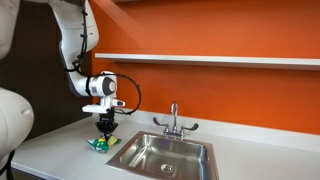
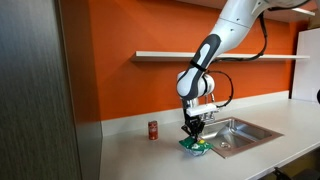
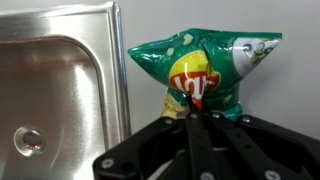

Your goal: Put the Lays packet on the left side of the bottom shelf

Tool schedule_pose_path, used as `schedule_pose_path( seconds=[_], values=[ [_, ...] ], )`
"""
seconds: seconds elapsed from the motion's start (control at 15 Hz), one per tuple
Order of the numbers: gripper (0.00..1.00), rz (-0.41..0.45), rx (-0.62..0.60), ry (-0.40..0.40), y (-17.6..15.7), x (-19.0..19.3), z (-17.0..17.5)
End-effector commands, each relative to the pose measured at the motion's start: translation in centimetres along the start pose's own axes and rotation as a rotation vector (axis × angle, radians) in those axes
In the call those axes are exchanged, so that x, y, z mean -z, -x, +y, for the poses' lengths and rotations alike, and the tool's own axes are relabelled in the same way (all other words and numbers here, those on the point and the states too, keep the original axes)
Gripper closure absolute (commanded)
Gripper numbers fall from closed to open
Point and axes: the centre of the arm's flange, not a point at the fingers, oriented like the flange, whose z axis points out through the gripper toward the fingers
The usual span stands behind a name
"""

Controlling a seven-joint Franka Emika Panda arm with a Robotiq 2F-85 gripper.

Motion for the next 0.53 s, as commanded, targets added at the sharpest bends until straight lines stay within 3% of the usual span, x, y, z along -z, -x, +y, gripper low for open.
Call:
schedule_pose_path(
  seconds=[0.0, 0.47],
  values=[
    [1.00, -0.009, -0.013, 0.007, 0.1, 0.5, 0.1],
    [1.00, 0.017, -0.004, 0.039, 1.4, 5.8, -0.5]
  ],
)
